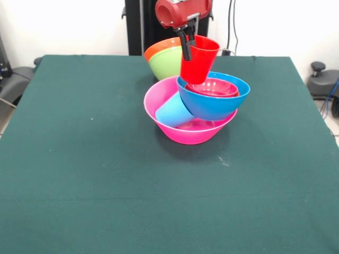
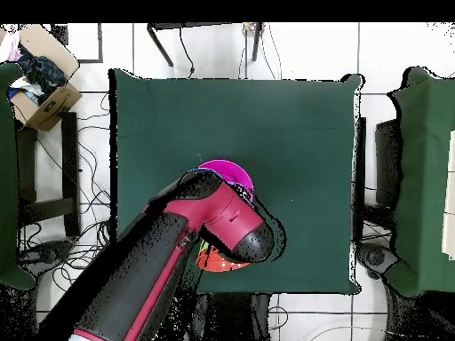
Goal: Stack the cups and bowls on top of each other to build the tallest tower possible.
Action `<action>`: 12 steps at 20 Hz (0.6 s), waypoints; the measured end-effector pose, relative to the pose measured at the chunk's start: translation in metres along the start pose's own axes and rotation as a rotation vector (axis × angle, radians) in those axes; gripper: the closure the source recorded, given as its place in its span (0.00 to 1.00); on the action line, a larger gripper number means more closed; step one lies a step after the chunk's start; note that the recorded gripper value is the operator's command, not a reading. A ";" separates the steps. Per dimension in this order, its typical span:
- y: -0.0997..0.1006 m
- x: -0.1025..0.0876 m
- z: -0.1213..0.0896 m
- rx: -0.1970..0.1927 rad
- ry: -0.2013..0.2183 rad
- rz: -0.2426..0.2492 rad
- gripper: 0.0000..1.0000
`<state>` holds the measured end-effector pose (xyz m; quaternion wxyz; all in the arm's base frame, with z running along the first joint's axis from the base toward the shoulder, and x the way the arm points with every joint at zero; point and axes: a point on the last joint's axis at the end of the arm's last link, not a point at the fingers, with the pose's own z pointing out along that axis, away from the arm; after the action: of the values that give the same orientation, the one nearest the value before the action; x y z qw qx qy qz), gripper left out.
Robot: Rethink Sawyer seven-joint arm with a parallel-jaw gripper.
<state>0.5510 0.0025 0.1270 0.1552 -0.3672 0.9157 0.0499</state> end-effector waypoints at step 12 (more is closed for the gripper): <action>0.036 0.005 0.014 0.037 -0.025 0.081 1.00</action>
<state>0.5261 0.0285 0.1118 0.1715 -0.3262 0.9286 0.0436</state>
